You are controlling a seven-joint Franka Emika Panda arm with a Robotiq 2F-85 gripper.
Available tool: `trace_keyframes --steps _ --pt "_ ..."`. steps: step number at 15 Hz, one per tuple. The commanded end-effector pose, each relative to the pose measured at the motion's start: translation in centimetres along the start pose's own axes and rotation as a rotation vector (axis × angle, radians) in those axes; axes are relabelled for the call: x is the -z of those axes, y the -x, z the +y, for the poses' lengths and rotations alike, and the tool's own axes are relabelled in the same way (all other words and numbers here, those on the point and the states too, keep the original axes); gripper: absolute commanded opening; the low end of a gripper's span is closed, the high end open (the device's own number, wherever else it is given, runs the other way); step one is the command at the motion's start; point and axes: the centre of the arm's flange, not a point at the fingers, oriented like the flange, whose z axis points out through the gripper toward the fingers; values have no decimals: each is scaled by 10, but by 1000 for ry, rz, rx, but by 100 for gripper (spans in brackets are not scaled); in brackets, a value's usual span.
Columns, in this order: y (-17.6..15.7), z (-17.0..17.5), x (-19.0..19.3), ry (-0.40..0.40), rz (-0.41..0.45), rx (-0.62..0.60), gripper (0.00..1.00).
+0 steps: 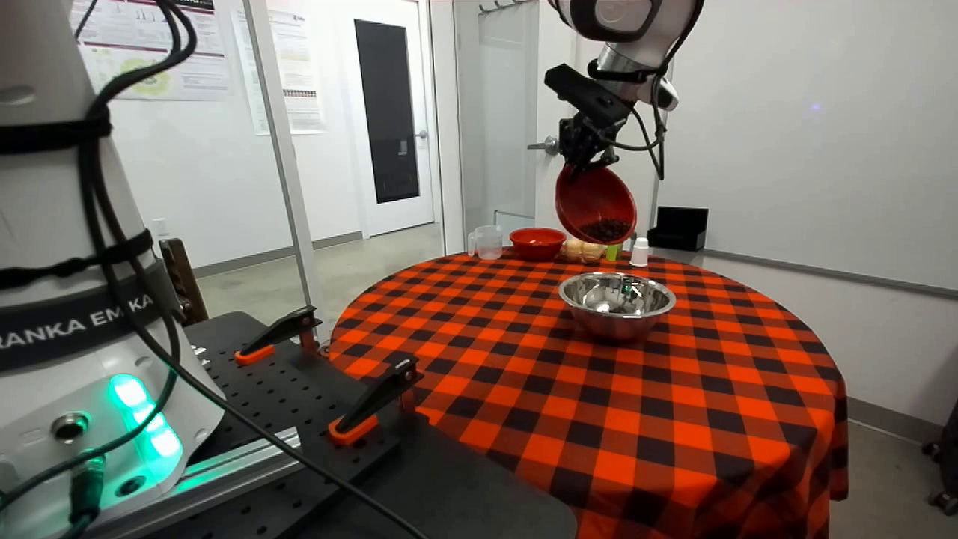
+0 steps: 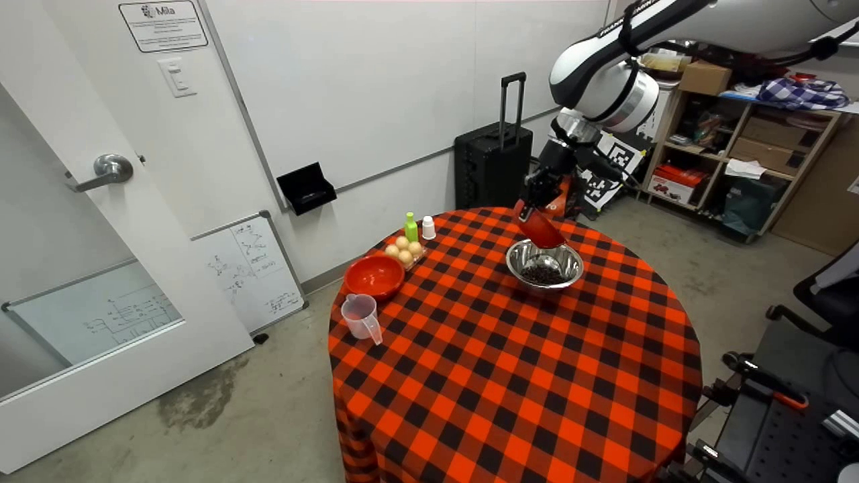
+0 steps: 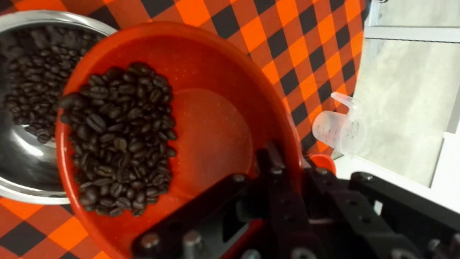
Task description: Pour some contents from the red bowl into the silver bowl
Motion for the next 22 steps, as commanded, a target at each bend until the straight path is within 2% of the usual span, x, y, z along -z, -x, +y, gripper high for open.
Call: trace_keyframes --steps 1,2,5,6,8,9,14,22 --pt "3 -4 15 142 -35 -8 1" --pt "8 -6 -3 180 -56 -3 1" --pt "7 -22 -14 279 -102 33 1" --pt "6 -29 -18 287 -119 56 1" --pt "4 -46 -26 218 -144 104 1" --pt "4 -54 -32 233 -148 114 1" --pt "6 -88 -61 395 -209 217 1" --pt "35 -161 -150 713 -335 476 1"
